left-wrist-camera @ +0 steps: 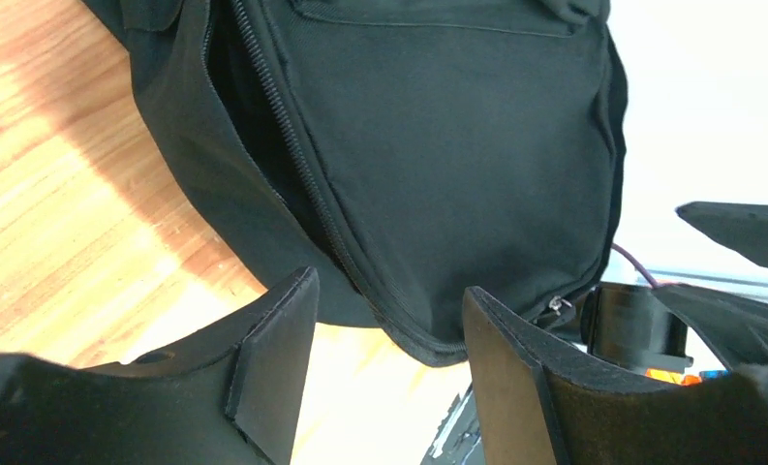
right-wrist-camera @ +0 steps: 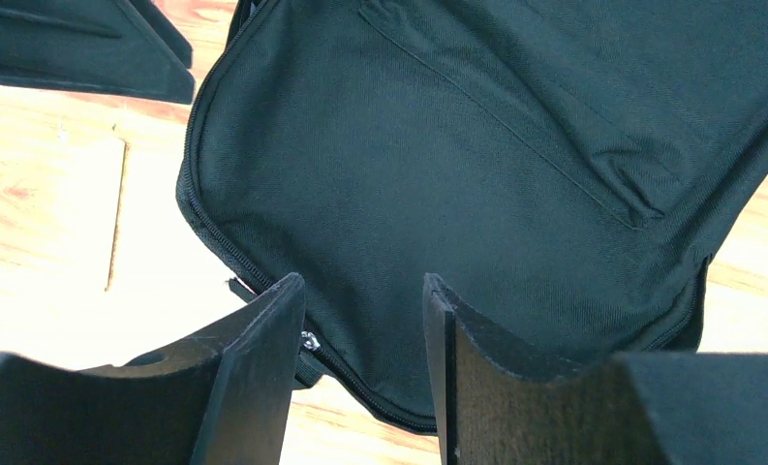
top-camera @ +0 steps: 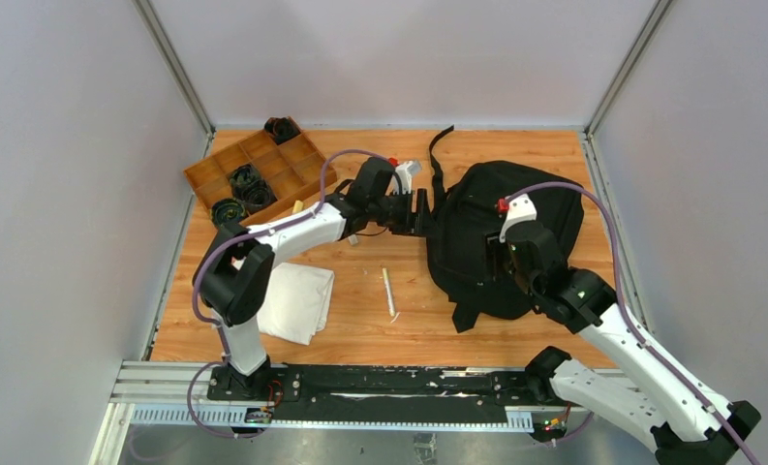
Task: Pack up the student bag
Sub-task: Zip the student bag at the center of the board, then adjust the student bag at the center of the board.
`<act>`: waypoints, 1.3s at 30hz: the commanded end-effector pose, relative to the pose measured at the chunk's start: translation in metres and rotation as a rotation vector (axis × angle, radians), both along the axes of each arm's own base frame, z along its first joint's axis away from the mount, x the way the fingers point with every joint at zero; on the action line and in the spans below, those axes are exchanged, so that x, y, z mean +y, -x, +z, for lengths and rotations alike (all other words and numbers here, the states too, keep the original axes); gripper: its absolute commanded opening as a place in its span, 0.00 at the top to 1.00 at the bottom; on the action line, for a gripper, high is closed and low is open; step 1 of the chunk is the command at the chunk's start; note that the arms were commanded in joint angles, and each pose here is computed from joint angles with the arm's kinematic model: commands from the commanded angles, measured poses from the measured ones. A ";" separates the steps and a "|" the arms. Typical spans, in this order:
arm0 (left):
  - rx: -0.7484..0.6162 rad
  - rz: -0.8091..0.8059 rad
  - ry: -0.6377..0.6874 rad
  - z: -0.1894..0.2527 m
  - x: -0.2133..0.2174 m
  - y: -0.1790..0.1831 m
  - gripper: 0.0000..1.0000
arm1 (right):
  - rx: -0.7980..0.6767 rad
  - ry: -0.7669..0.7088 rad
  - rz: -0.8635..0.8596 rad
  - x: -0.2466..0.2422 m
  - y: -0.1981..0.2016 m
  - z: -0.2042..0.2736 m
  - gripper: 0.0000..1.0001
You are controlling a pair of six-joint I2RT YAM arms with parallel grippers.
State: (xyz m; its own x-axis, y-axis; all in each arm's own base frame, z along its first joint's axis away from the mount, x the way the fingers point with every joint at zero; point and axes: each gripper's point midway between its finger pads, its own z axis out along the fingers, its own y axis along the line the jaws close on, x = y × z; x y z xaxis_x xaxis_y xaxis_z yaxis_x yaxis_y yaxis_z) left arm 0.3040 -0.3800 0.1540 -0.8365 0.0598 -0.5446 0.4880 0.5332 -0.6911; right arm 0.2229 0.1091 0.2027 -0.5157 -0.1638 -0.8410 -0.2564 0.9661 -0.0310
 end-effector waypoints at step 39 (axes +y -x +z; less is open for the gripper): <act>0.007 -0.146 0.761 0.079 -0.037 -0.002 0.31 | 0.093 -0.072 -0.013 -0.014 0.016 -0.022 0.49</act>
